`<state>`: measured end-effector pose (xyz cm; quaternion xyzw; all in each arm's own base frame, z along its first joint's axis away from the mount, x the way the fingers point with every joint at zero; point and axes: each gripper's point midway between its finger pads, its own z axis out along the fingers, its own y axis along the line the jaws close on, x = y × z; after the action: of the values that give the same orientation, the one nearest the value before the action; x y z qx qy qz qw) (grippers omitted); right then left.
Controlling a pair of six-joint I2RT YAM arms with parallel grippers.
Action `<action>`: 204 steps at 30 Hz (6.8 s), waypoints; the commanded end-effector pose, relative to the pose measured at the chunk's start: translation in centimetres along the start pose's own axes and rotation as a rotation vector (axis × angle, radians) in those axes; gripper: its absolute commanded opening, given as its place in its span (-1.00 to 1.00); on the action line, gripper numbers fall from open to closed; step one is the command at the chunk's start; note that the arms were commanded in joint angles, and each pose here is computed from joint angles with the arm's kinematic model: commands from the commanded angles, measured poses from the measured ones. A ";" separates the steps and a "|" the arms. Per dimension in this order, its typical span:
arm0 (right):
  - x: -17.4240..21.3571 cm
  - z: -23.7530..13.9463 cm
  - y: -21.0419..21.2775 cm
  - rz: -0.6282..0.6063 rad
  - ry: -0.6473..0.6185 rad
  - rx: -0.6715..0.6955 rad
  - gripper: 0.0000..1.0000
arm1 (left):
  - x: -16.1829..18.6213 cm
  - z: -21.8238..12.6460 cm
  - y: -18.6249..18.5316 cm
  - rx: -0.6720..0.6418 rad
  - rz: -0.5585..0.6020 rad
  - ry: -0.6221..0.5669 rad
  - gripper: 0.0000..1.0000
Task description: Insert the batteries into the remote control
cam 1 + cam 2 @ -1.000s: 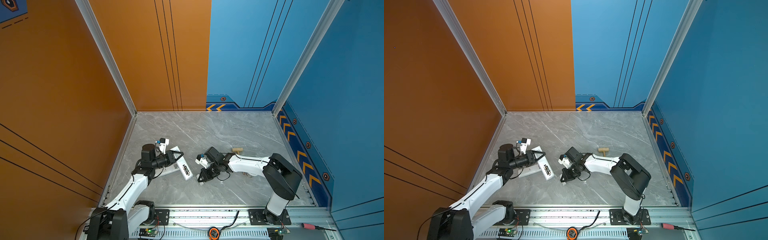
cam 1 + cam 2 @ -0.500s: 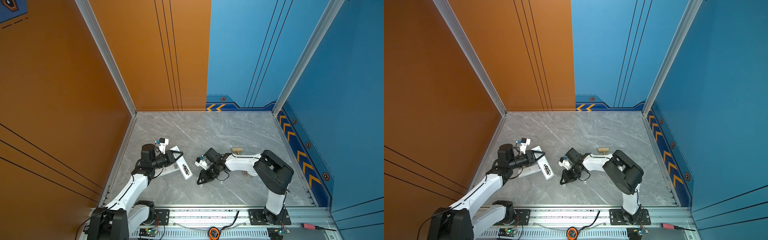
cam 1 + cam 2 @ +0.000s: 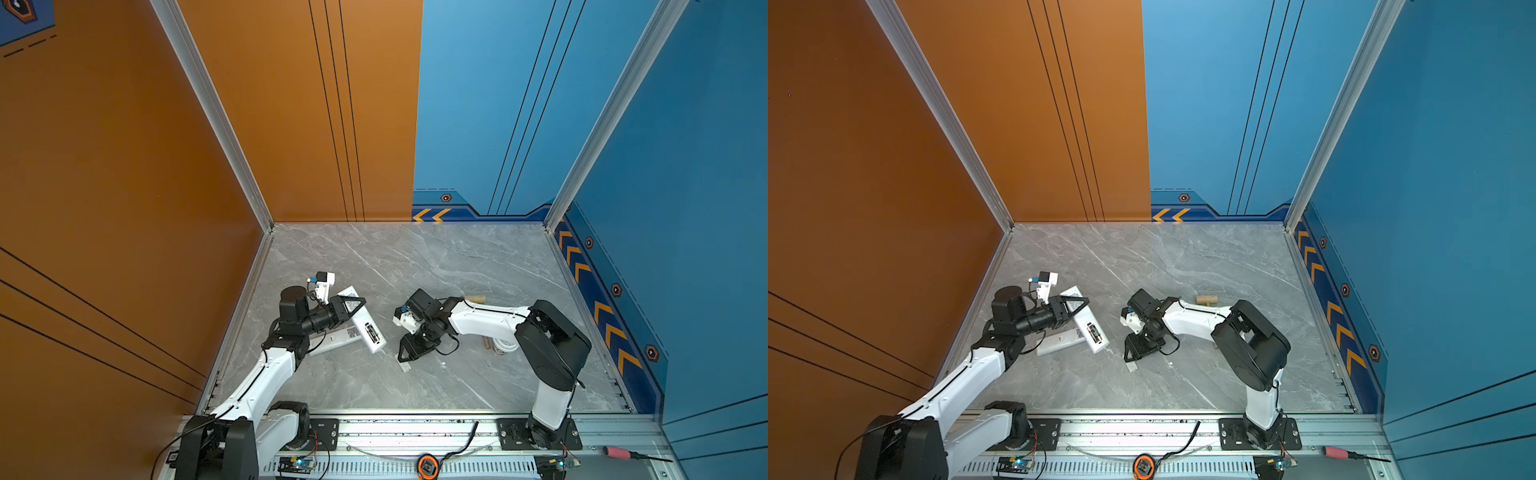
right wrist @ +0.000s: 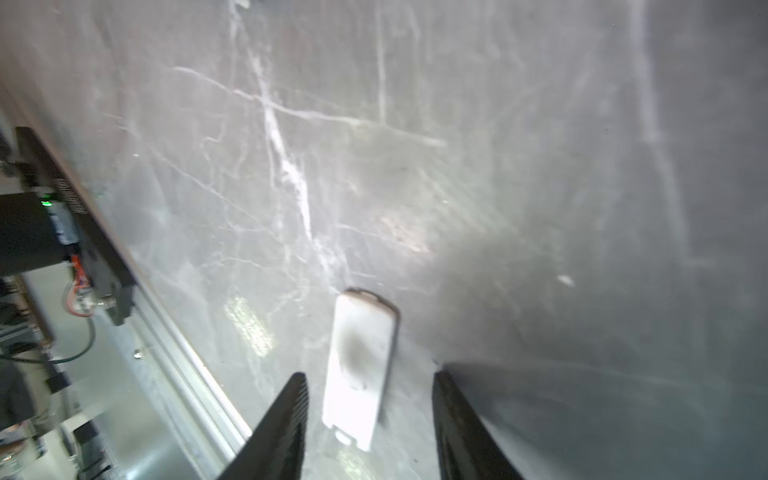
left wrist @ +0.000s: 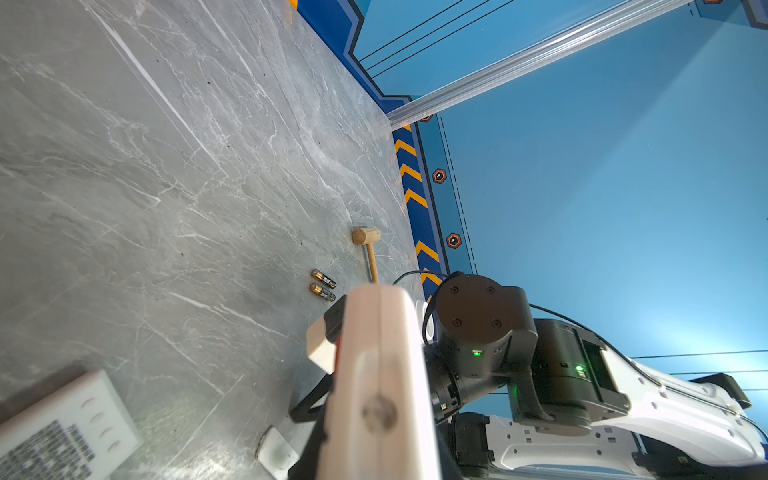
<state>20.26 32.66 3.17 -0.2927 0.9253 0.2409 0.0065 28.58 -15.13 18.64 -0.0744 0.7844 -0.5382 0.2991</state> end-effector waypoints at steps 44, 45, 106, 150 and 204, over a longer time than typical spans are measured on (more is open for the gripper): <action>4.1 -2.2 -2.6 0.055 0.171 0.469 0.15 | 1.5 -1.1 3.3 -0.141 -0.032 -0.012 -1.00; 3.8 -2.3 -2.7 0.057 0.166 0.473 0.14 | 1.5 -1.1 3.3 -0.140 -0.033 -0.012 -1.00; -3.1 1.0 -1.3 0.117 0.081 0.295 0.07 | 0.8 -1.5 4.2 -0.169 -0.043 -0.038 -1.00; -5.0 2.8 -2.5 0.037 0.177 0.488 -0.20 | 0.5 -1.8 3.8 -0.151 -0.036 -0.056 -1.00; -6.3 3.2 -3.5 0.083 0.118 0.515 -0.41 | 0.5 -1.7 4.1 -0.156 -0.045 -0.054 -1.00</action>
<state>26.84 35.91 2.11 -0.2605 0.9651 0.0168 0.0194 27.96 -12.36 14.89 -0.1335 0.8181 -0.4759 0.2941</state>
